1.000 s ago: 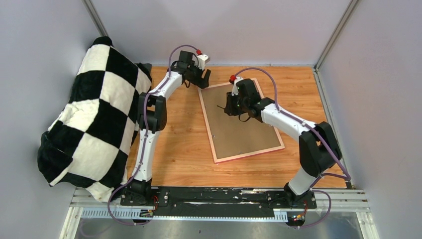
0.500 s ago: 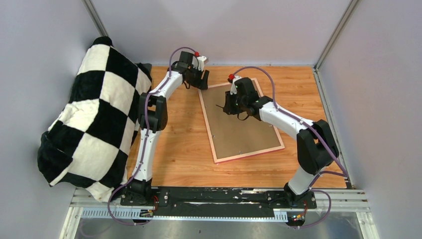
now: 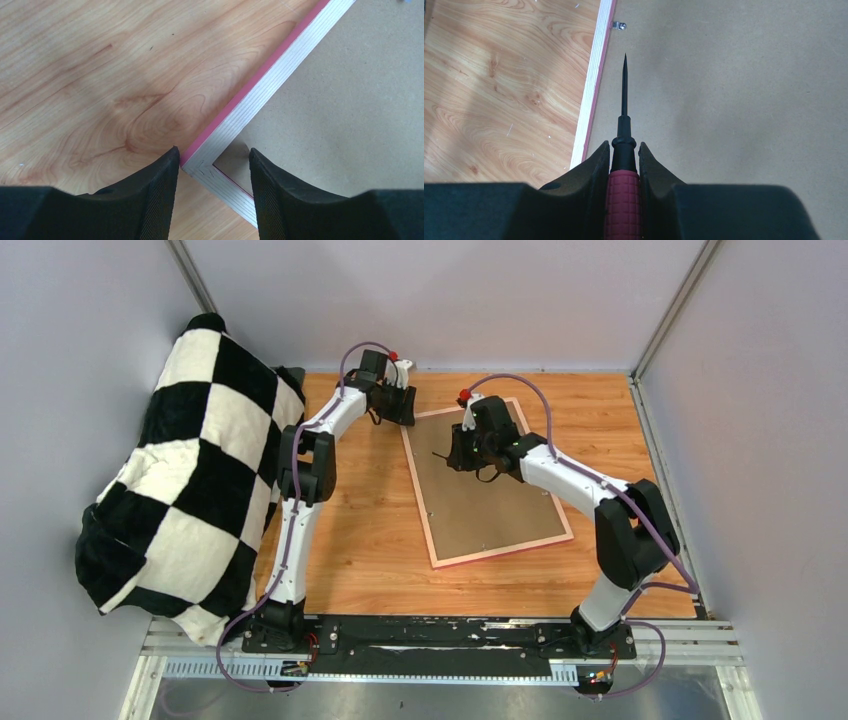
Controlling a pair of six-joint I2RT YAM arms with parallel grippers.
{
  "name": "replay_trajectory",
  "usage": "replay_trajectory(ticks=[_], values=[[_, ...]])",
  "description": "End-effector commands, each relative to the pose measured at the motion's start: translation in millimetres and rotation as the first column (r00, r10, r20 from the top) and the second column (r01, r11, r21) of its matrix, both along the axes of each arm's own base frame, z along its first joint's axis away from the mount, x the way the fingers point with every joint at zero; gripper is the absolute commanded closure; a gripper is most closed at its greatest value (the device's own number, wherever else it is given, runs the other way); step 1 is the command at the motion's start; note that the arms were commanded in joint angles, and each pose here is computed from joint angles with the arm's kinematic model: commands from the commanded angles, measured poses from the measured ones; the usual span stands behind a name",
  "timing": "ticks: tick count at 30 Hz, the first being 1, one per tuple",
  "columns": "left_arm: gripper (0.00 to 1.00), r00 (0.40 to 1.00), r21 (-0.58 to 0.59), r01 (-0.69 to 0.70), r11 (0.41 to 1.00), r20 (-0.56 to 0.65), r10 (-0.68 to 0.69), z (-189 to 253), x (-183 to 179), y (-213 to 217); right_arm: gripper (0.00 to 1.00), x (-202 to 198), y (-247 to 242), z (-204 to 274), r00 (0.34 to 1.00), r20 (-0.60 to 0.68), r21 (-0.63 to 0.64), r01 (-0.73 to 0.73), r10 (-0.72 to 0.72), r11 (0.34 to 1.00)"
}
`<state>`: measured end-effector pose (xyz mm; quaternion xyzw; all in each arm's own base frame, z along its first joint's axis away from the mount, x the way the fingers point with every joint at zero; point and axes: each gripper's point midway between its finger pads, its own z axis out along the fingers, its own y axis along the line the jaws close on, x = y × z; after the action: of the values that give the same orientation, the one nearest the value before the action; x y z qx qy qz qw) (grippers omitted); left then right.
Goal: Take the photo out of the frame
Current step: Release the photo frame item from the photo frame.
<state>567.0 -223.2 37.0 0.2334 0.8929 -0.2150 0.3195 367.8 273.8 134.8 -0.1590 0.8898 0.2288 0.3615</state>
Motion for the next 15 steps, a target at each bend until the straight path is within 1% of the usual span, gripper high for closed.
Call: replay_trajectory(ticks=[1, 5, 8, 11, 13, 15], values=[[0.47, 0.995, -0.011, 0.053, 0.999, -0.086, -0.054, -29, -20, -8, 1.0, -8, 9, -15, 0.998, -0.059, 0.009, -0.003, 0.003, 1.0], [0.49, 0.995, -0.001, 0.035, 0.999, -0.092, -0.035, -33, -18, -3, 1.0, -9, 12, -21, 0.996, -0.089, 0.013, -0.002, 0.003, 1.0], [0.53, 0.994, 0.017, 0.014, 1.0, -0.105, -0.012, -37, -16, 0, 1.0, -6, 13, -20, 0.996, -0.094, 0.004, -0.002, 0.003, 1.0], [0.53, 0.994, 0.037, -0.009, 0.999, -0.104, 0.013, -39, -12, 4, 1.0, -2, 15, -17, 0.996, -0.089, 0.0, -0.002, 0.002, 1.0], [0.58, 0.994, 0.045, -0.023, 0.999, -0.102, 0.027, -40, -10, 5, 1.0, 2, 16, -17, 0.996, -0.087, 0.0, 0.012, -0.012, 1.0], [0.65, 0.994, 0.057, -0.042, 0.997, -0.101, 0.048, -41, -8, 8, 1.0, 7, 18, -18, 0.996, -0.091, 0.004, 0.027, -0.026, 1.0]])
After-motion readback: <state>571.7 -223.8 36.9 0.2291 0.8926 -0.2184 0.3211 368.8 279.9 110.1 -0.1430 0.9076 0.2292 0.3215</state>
